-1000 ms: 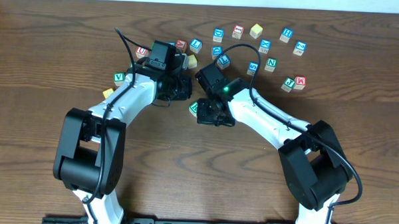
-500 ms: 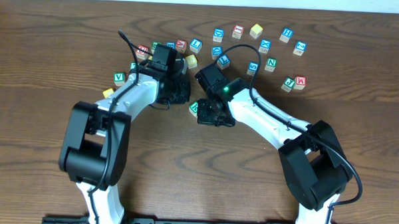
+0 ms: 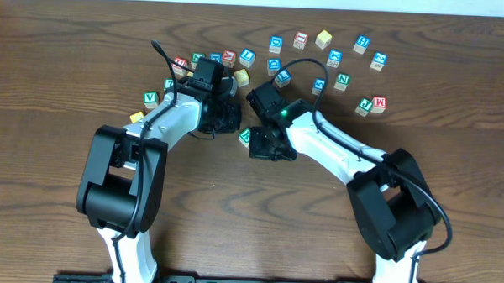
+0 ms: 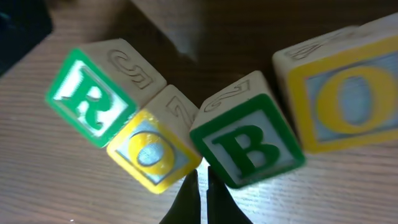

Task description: Spell out ROBOT

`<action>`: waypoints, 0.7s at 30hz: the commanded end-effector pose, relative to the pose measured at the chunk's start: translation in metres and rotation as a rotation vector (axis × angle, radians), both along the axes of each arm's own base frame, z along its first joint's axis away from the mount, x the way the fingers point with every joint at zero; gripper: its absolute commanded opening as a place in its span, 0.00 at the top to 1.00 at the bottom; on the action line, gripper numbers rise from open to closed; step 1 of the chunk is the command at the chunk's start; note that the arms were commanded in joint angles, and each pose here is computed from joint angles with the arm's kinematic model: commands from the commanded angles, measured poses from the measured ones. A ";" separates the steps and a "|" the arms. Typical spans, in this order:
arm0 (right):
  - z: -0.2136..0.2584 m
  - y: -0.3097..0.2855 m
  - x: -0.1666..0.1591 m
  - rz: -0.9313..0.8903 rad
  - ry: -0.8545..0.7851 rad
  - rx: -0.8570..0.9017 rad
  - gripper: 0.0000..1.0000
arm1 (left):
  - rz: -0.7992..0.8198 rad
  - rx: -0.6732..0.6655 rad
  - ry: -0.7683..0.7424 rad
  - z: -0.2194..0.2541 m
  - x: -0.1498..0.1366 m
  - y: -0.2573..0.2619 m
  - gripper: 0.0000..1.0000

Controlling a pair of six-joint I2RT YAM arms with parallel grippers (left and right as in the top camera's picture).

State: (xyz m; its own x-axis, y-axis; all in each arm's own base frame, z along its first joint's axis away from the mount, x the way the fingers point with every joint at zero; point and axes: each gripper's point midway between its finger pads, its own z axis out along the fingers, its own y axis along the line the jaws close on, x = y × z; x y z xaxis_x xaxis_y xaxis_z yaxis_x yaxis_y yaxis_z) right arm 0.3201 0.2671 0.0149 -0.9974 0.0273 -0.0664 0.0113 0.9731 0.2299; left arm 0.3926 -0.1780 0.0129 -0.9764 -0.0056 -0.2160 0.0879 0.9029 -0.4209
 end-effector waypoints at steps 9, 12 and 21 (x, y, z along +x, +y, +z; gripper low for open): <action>-0.004 0.001 0.013 -0.026 -0.006 0.033 0.99 | -0.001 -0.015 0.034 0.001 -0.007 0.000 0.92; -0.003 0.002 0.015 -0.021 -0.015 0.039 0.99 | 0.003 -0.015 0.043 0.001 -0.008 0.000 0.93; -0.001 0.007 0.021 -0.013 -0.043 0.060 0.99 | 0.019 -0.029 0.082 0.000 -0.015 -0.002 0.93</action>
State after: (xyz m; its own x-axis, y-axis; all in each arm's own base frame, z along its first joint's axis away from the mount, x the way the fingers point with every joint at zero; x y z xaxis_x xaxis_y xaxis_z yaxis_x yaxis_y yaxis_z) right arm 0.3367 0.2700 0.0122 -0.9941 0.0504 -0.0962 0.0222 0.9615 0.2740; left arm 0.3793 -0.1777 0.0102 -0.9882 -0.0091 -0.1530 0.0585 0.9002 -0.4316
